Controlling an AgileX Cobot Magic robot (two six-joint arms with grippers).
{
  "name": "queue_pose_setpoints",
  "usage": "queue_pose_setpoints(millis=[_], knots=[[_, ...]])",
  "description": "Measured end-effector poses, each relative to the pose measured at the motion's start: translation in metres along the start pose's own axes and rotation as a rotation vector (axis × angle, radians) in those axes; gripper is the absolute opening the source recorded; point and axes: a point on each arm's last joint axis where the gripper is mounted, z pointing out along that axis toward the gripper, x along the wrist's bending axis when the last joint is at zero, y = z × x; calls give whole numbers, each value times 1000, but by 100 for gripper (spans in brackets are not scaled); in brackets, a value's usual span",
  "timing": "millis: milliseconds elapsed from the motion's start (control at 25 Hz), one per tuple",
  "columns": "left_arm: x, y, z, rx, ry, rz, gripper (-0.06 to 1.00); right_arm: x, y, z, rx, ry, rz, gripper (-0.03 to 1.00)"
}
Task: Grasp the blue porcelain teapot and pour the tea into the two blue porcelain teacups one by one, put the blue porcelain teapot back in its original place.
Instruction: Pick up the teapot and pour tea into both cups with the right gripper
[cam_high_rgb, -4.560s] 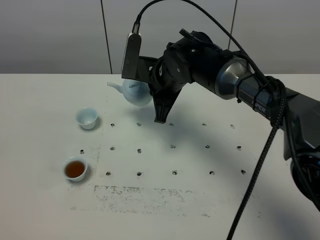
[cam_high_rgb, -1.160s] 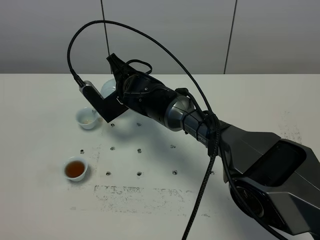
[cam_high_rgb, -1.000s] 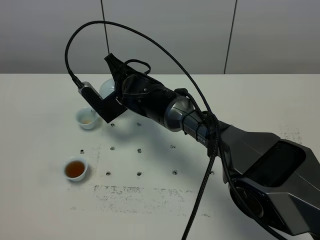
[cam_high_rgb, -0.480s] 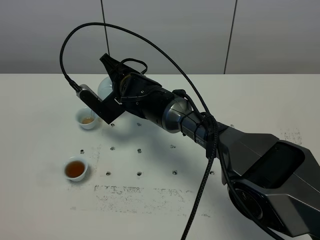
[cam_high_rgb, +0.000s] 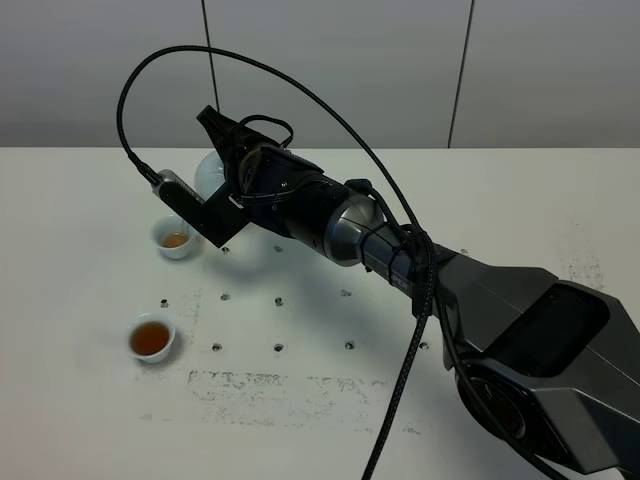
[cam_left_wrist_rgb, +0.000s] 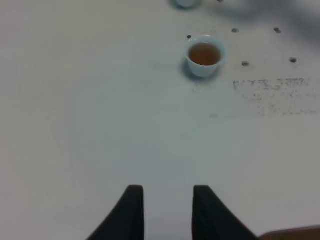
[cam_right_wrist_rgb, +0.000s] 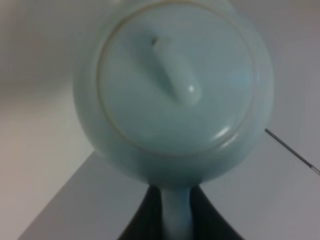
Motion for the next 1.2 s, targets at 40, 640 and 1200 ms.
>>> queue_pose_setpoints(millis=[40, 640, 1200], knots=[[0, 0, 0, 0, 0, 0, 30, 0, 0, 0, -1, -2, 0, 7], [0, 0, 0, 0, 0, 0, 30, -5, 3, -1, 0, -50, -39, 7], [0, 0, 0, 0, 0, 0, 30, -5, 2, -1, 9, -48, -74, 7]])
